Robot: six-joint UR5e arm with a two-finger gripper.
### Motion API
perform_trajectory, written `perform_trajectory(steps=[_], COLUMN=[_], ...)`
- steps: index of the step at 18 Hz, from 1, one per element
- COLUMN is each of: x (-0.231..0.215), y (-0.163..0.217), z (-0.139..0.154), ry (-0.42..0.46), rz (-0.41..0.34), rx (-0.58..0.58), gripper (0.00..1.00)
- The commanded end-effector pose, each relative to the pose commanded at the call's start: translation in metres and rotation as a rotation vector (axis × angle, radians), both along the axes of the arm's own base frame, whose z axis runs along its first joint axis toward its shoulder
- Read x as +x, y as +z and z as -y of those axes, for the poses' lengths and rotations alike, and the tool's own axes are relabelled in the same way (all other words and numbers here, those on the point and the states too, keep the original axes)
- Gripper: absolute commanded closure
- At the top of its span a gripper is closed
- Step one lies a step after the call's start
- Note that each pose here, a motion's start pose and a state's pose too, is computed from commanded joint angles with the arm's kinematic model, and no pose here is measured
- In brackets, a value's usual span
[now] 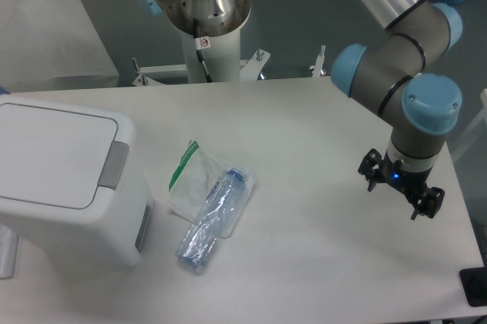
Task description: Open the trash can
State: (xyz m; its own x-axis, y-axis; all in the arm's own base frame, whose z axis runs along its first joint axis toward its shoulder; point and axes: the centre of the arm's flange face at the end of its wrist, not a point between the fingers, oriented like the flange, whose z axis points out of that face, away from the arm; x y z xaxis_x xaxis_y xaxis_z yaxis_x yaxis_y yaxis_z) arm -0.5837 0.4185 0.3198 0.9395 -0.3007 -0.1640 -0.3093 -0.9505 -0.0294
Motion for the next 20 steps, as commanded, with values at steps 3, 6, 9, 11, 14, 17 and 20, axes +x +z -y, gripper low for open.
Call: perform_trajectory(steps=[3,6,9,11,14,17,20], x=[0.004,0.005,0.006,0.006,0.008,0.008,0.009], y=[0.002,0.006,0.009,0.009,0.011,0.012,0.013], z=[0.002,0.002,-0.001,0.0,-0.001,-0.001,-0.001], ry=[0.011,0.051,0.109,0.118,0.115,0.115,0.115], rz=[0.002,0.001,0.006,0.015,0.022,0.021,0.019], rx=[0.001,0.012,0.034,0.051,0.067,0.067,0.068], gripper=[0.0,0.0,0.0,0.0,0.0,0.0,0.0])
